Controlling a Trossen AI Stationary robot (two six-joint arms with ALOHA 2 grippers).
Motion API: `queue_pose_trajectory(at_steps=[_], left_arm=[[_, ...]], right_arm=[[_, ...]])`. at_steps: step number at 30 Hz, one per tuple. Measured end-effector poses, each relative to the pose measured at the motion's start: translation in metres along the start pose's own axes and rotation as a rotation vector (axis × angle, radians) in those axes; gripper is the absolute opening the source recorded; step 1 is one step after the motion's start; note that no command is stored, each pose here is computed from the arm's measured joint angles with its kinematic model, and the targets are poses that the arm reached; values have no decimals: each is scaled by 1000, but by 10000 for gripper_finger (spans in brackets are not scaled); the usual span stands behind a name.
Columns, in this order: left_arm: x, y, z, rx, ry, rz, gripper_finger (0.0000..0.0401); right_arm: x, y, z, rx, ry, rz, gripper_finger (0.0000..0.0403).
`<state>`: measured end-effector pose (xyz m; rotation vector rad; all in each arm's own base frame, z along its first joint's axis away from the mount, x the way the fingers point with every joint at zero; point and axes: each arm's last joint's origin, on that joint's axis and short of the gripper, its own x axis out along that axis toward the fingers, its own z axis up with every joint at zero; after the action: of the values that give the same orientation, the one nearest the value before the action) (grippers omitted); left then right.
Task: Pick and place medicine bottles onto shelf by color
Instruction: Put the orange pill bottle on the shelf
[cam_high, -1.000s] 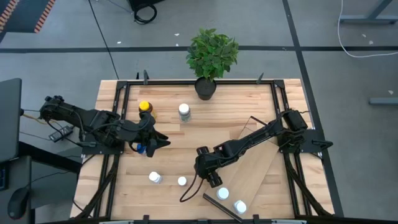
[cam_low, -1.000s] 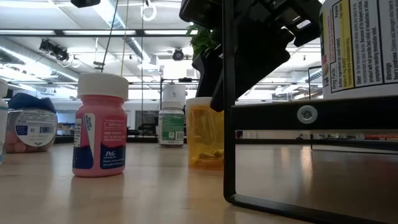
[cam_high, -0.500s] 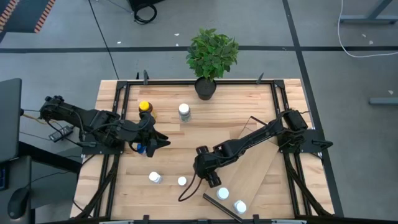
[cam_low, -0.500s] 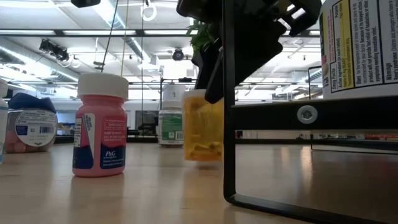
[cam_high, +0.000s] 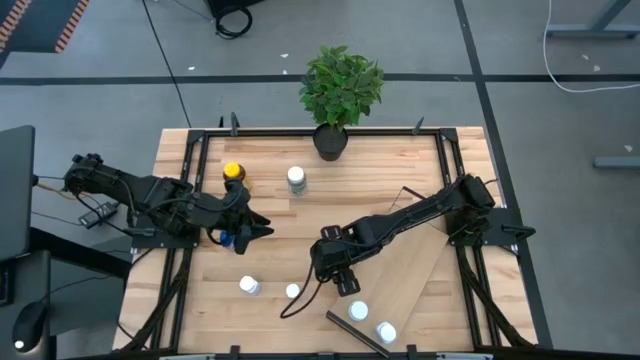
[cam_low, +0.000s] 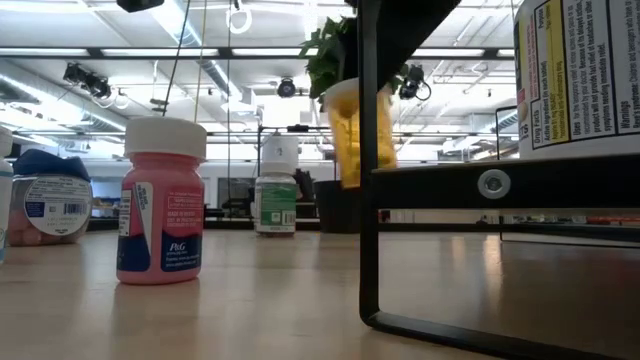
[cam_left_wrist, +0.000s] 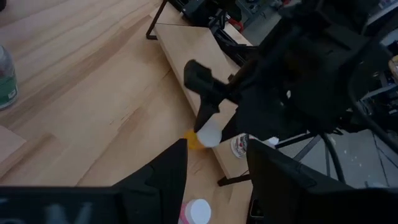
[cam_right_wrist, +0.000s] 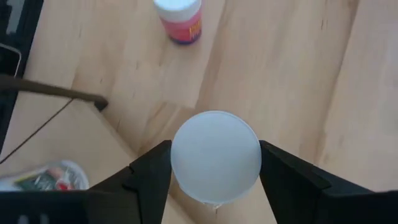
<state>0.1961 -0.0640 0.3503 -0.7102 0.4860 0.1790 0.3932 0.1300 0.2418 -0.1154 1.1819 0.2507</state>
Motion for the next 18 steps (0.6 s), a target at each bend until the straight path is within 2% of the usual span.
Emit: queue_pose_trajectory(at_steps=[5,10,18], left_arm=[[0,0,0,2,0,0,172],[0,0,0,18,0,-1,172],[0,0,0,75,-1,-2,172]], right_arm=[[-14,-6,1,79,40,-9,229],[-26,-12,1,264,15,-23,229],[-55,-5,-9,492,-17,-150,229]])
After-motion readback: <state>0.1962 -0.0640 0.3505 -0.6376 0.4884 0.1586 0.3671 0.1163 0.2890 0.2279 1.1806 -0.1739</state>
